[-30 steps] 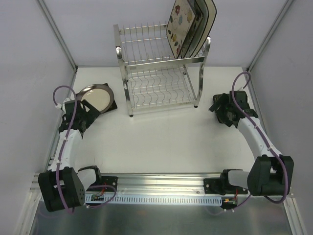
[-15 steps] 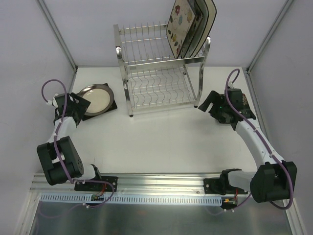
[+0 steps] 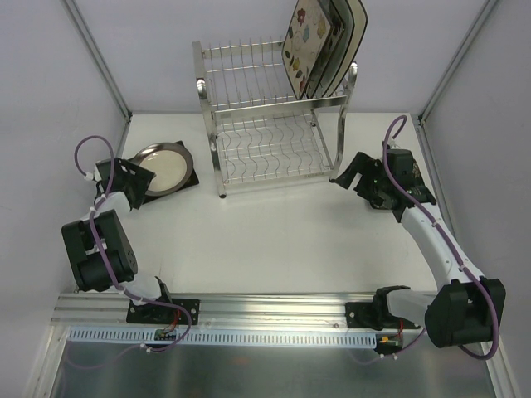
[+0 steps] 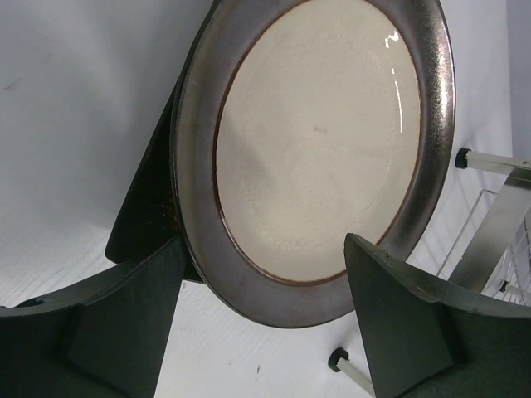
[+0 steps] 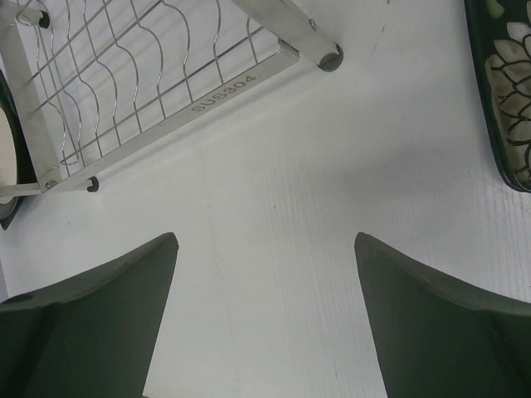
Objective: Load the plates into the dish rack
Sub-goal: Grab a plate with the left arm
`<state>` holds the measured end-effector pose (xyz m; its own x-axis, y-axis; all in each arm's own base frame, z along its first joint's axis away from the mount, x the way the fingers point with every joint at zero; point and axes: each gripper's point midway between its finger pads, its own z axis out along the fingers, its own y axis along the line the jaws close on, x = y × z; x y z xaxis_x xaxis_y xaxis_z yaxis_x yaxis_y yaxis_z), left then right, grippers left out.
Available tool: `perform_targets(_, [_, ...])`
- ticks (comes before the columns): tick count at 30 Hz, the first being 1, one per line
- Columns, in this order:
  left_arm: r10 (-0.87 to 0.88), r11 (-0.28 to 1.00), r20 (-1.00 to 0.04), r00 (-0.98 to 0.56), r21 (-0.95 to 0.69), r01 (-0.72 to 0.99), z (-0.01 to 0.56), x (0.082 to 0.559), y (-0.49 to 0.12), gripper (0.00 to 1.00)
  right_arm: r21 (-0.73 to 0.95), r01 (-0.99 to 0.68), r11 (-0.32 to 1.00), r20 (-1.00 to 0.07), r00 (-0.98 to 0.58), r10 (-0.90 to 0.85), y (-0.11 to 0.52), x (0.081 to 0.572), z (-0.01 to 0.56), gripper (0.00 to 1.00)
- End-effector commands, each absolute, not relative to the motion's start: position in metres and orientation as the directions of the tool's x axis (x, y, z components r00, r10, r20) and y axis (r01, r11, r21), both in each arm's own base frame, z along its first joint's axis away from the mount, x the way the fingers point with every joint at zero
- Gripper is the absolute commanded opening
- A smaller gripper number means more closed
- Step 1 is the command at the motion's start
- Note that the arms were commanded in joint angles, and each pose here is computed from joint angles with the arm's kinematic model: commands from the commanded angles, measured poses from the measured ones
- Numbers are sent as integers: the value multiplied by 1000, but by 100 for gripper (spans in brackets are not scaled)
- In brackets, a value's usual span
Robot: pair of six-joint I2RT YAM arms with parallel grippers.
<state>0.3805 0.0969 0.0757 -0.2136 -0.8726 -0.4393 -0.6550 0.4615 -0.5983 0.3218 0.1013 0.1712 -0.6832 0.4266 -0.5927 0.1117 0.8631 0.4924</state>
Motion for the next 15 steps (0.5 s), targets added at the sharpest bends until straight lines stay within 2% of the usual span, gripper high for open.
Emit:
perform_targets(1, [-881, 440, -439, -173, -630, -639, 78, 388, 102, 77, 502, 40, 864, -647, -645, 406, 106, 327, 194, 92])
perform_targets(15, [-936, 313, -344, -77, -712, -629, 44, 396, 99, 82, 490, 45, 871, -654, -641, 401, 104, 329, 193, 92])
